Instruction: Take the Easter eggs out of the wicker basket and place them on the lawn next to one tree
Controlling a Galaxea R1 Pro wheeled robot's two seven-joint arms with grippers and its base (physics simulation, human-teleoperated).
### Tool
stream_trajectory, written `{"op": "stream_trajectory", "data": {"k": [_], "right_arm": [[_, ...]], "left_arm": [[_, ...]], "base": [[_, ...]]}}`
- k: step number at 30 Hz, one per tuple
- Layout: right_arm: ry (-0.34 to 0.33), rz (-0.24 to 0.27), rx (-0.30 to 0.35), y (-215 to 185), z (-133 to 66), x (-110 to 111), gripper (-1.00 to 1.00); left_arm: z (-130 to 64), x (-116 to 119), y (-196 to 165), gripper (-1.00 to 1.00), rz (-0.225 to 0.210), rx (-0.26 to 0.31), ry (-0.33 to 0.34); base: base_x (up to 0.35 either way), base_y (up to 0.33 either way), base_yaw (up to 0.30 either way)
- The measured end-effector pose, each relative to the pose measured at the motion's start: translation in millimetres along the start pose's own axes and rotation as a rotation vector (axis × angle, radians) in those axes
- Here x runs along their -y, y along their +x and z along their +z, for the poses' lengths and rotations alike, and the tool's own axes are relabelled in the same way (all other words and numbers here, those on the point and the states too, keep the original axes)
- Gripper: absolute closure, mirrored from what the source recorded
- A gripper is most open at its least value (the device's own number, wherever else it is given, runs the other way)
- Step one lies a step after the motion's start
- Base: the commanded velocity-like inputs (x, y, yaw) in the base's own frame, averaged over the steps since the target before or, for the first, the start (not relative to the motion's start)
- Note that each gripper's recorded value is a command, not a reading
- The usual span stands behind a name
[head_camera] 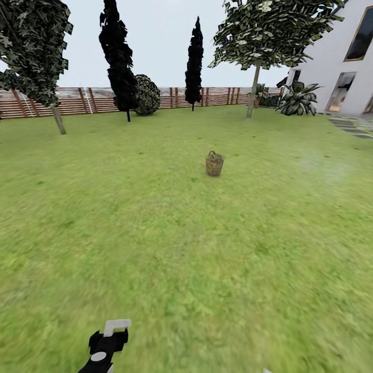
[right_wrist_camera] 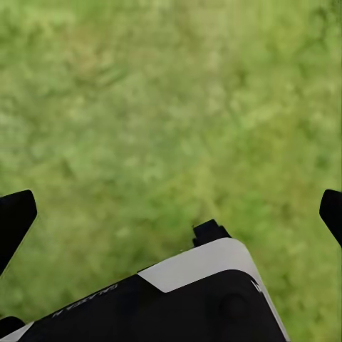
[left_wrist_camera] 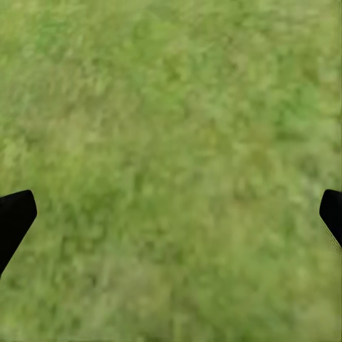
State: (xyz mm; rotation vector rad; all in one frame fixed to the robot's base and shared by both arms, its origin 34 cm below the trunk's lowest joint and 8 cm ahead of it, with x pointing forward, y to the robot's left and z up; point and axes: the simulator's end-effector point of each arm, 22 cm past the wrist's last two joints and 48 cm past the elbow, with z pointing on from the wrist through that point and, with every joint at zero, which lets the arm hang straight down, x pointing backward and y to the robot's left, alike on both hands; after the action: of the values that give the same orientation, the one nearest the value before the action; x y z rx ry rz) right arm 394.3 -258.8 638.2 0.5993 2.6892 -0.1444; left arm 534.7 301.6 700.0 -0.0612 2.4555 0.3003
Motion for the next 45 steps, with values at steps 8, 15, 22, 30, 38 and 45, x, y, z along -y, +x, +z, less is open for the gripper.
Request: {"op": "stream_trajectory", "data": {"k": [8, 15, 22, 30, 38, 45], "right_arm": [[0.0, 0.0, 0.0, 0.1, -0.1, -0.3, -1.0], [0.0, 0.001, 0.0, 0.2, -0.1, -0.2, -1.0], [0.0, 0.003, -0.001, 0.4, -0.1, -0.2, -1.0], [0.0, 0.003, -0.002, 0.6, 0.0, -0.2, -1.0], [-0.001, 0.003, -0.001, 0.1, -0.2, -0.4, -1.0], [0.0, 0.003, -0.002, 0.2, -0.2, 0.0, -1.0]], "left_arm": [[0.0, -0.2, 0.0, -1.0, 0.0, 0.0, 0.0], [0.0, -0.2, 0.0, -1.0, 0.0, 0.0, 0.0], [0.0, -0.2, 0.0, -1.0, 0.0, 0.0, 0.0], [0.0, -0.2, 0.0, -1.0, 0.0, 0.0, 0.0], [-0.1, -0.3, -0.6, -1.0, 0.0, 0.001, 0.0], [-0.1, -0.3, -0.6, -1.0, 0.0, 0.001, 0.0]], "base": [[0.33, 0.0, 0.0], [0.33, 0.0, 0.0], [0.33, 0.0, 0.0], [0.33, 0.0, -0.002], [0.33, 0.0, -0.024], [0.33, 0.0, -0.001]]}}
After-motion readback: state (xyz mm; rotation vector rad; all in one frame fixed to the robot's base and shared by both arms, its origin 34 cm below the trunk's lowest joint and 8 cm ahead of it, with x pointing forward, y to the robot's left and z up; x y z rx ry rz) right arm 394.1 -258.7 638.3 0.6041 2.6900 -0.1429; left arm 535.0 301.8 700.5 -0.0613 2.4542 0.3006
